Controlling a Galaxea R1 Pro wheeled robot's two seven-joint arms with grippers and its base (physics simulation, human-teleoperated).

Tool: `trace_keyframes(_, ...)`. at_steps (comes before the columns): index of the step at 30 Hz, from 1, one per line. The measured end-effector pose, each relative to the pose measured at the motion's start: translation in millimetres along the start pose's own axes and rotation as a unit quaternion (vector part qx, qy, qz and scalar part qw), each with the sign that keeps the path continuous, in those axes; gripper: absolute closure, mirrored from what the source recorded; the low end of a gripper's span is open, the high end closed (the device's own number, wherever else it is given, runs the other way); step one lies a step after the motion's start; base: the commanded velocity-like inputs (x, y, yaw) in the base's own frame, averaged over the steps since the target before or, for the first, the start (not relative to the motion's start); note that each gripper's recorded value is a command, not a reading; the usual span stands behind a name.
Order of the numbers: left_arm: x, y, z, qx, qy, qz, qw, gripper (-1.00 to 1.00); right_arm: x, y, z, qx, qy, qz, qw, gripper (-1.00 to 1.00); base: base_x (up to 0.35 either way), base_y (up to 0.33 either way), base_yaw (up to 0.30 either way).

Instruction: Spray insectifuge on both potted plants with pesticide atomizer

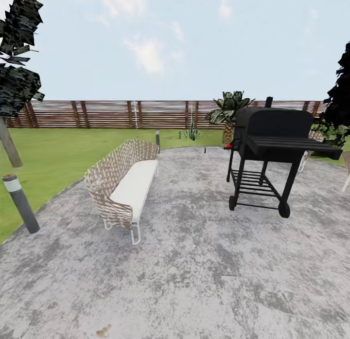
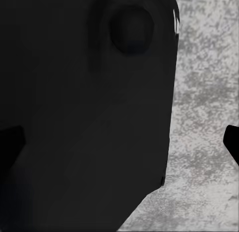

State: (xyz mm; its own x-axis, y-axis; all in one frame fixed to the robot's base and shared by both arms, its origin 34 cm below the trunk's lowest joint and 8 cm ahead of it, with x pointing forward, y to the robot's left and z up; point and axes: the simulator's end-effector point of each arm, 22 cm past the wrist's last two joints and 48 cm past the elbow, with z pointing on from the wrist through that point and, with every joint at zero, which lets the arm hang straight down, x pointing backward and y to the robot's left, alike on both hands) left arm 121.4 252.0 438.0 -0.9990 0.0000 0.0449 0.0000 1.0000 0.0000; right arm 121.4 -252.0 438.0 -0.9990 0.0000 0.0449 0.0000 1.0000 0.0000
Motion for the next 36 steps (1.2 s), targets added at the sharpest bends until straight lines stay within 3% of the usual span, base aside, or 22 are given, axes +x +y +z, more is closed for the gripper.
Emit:
trace_keyframes(6,-3.2,-2.5,0.0,0.003,-0.004,-0.002,1.0,-1.0,-17.4,25.7,-0.7,-0.015,-0.018,-0.002,0.9997,-1.0,0.0,0.0,0.0)
trace_keyframes(17,-4.6,-1.8,0.0,0.002,-0.006,-0.001,1.0,-1.0,-15.6,33.2,-0.9,-0.02,-0.017,-0.002,0.9997,-1.0,0.0,0.0,0.0)
trace_keyframes(36,-86.2,8.2,-7.9,-0.005,-0.115,0.002,0.9934,-1.0,-85.6,25.6,-8.6,-0.015,-0.116,0.0,0.9932,-1.0,0.0,0.0,0.0)
